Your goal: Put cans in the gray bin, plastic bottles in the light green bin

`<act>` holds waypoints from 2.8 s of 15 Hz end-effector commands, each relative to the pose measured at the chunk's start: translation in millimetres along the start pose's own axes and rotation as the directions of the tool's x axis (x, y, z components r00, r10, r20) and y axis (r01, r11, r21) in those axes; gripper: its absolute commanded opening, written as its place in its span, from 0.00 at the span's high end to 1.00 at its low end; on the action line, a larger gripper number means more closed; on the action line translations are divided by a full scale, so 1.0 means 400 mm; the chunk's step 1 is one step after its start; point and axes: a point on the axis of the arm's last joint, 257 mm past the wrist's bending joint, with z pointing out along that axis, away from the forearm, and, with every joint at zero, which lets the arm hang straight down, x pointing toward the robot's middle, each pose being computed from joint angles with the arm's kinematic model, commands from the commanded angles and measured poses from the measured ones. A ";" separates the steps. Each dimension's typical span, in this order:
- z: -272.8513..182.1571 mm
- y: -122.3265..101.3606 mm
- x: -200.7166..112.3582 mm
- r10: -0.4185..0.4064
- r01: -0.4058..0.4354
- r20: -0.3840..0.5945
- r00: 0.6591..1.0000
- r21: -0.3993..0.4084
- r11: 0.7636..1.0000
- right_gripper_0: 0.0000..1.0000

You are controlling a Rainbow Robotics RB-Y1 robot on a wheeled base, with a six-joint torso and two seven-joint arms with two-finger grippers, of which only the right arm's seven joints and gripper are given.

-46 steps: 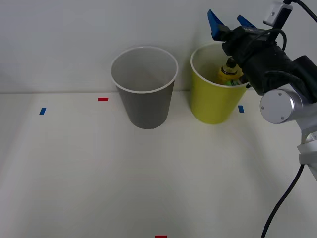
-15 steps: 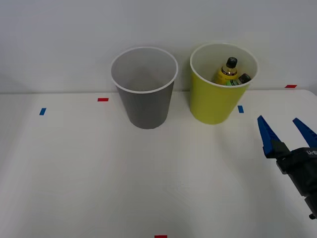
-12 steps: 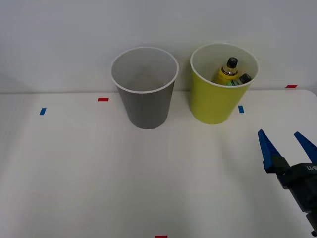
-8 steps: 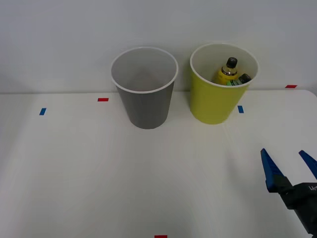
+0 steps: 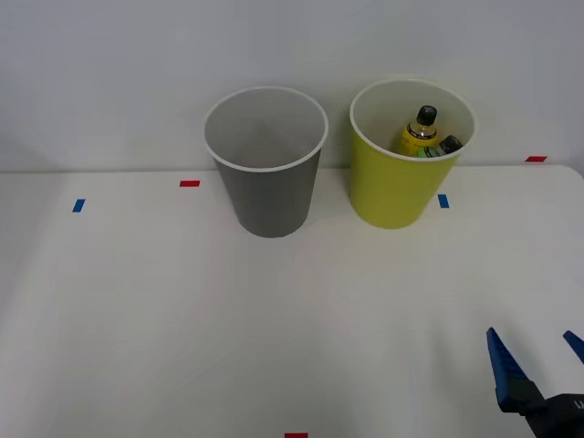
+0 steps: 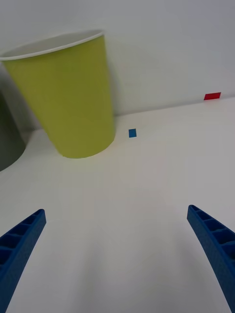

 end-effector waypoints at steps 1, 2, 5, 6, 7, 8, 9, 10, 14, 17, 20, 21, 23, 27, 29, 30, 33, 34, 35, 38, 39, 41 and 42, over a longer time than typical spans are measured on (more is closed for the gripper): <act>-0.022 0.000 0.021 -0.004 0.004 -0.008 1.000 0.032 0.999 0.00; -0.027 -0.005 0.027 0.004 -0.003 -0.013 1.000 0.044 0.999 0.00; -0.053 -0.021 0.039 0.035 -0.033 -0.024 0.999 0.068 0.997 0.00; -0.064 -0.036 0.047 0.040 -0.038 -0.019 0.999 0.086 0.996 0.00; -0.076 -0.066 0.061 0.008 -0.008 -0.001 1.000 0.112 0.994 0.00; -0.077 -0.081 0.066 -0.049 0.047 0.010 0.999 0.118 0.992 0.00; -0.080 -0.097 0.065 -0.112 0.106 0.037 0.993 0.124 0.987 0.00; -0.085 -0.113 0.071 -0.127 0.119 0.049 0.991 0.136 0.983 0.00; -0.117 -0.151 0.086 -0.156 0.141 0.091 0.984 0.155 0.978 0.00; -0.141 -0.162 0.101 -0.033 0.017 0.112 0.993 0.138 0.990 0.00; -0.173 -0.178 0.132 0.088 -0.105 0.155 0.984 0.109 0.988 0.00; -0.182 -0.177 0.145 0.118 -0.134 0.173 0.978 0.085 0.987 0.00; -0.185 -0.168 0.162 0.068 -0.078 0.208 0.976 0.039 0.996 0.00; -0.180 -0.165 0.163 -0.102 0.114 0.244 0.964 -0.034 0.993 0.00; -0.178 -0.175 0.148 -0.173 0.195 0.231 0.957 -0.073 0.978 0.00; -0.177 -0.182 0.142 -0.198 0.224 0.222 0.955 -0.097 0.970 0.00; -0.173 -0.164 0.146 -0.183 0.209 0.238 0.954 -0.089 0.974 0.00; -0.171 -0.162 0.147 -0.206 0.228 0.248 0.947 -0.062 0.972 0.00; -0.165 -0.158 0.147 -0.197 0.216 0.256 0.946 -0.048 0.975 0.00; -0.158 -0.184 0.127 -0.254 0.269 0.268 0.930 -0.020 0.963 0.00; -0.159 -0.192 0.128 -0.261 0.274 0.261 0.929 -0.017 0.961 0.00; -0.161 -0.200 0.124 -0.256 0.270 0.259 0.931 -0.017 0.963 0.00; -0.163 -0.205 0.124 -0.251 0.264 0.256 0.933 -0.015 0.964 0.00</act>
